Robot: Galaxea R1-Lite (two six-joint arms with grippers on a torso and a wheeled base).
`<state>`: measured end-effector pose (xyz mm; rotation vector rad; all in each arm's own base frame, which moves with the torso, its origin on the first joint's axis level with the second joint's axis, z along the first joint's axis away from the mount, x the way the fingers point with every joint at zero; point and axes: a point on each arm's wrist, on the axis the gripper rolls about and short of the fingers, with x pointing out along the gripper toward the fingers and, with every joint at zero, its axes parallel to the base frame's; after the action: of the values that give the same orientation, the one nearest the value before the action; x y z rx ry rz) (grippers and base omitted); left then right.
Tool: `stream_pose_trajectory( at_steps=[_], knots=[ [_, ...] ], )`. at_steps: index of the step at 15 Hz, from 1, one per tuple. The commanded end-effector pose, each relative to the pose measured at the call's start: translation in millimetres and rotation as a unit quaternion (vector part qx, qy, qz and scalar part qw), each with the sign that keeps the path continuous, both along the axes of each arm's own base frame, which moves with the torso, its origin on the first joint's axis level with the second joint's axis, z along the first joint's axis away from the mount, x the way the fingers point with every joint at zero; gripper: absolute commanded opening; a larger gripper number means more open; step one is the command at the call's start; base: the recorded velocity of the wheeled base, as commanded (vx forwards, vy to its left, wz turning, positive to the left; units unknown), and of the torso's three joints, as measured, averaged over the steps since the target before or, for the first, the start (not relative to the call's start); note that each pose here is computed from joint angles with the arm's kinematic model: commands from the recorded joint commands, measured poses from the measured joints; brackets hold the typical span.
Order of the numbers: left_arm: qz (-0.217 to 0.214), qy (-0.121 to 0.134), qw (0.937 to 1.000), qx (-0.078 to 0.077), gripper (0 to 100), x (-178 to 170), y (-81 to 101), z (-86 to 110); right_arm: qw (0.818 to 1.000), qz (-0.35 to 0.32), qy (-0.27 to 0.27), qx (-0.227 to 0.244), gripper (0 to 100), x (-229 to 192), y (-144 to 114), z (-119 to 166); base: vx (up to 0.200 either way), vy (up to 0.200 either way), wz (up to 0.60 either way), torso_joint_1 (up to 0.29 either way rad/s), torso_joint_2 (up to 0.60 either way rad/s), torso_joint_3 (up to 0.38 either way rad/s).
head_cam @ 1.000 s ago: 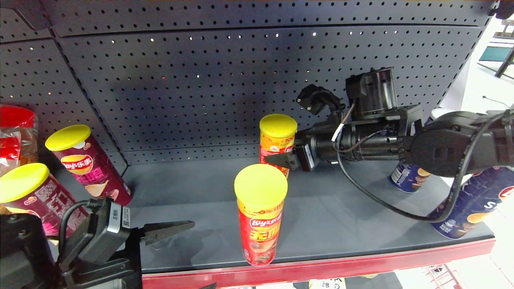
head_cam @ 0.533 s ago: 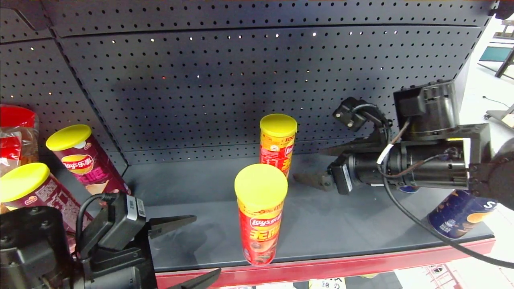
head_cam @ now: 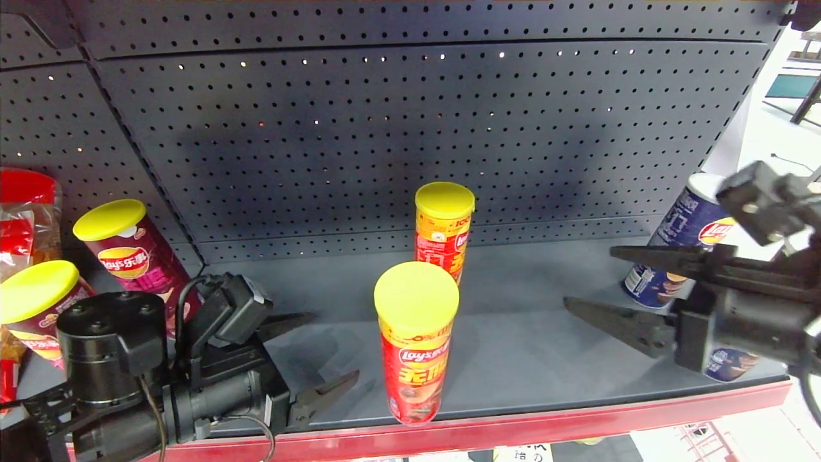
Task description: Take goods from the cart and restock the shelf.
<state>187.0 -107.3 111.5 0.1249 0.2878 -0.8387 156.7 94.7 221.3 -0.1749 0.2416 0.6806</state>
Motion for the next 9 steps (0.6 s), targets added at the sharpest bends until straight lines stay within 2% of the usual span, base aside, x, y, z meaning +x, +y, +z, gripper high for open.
stream_pose_trajectory(
  at_steps=[1, 3, 6, 9],
  knots=[
    [0.0, 0.017, 0.9998, 0.012, 100, 5.6, -2.4, -9.8, 0.997, -0.001, -0.071, 0.039, 100, -66.7, -38.9, -0.5, 0.0, 0.0, 0.0, 0.0, 0.0, 0.0],
    [-0.001, 0.021, 0.9997, 0.015, 100, 6.8, -3.4, -12.2, 0.994, -0.011, -0.092, 0.049, 100, -86.3, -51.3, -6.4, 0.0, 0.0, 0.0, 0.0, 0.0, 0.0],
    [-0.009, 0.023, 0.9991, 0.036, 100, 9.2, -5.0, -20.1, 0.988, -0.079, -0.116, 0.063, 100, -103.2, -69.1, -14.5, 0.0, 0.0, 0.0, 0.0, 0.0, 0.0],
    [-0.018, 0.034, 0.9982, 0.047, 100, 10.5, -9.7, -27.8, 0.982, -0.119, -0.121, 0.081, 100, -105.8, -74.6, -11.8, 0.0, 0.0, 0.0, 0.0, 0.0, 0.0]
  ],
)
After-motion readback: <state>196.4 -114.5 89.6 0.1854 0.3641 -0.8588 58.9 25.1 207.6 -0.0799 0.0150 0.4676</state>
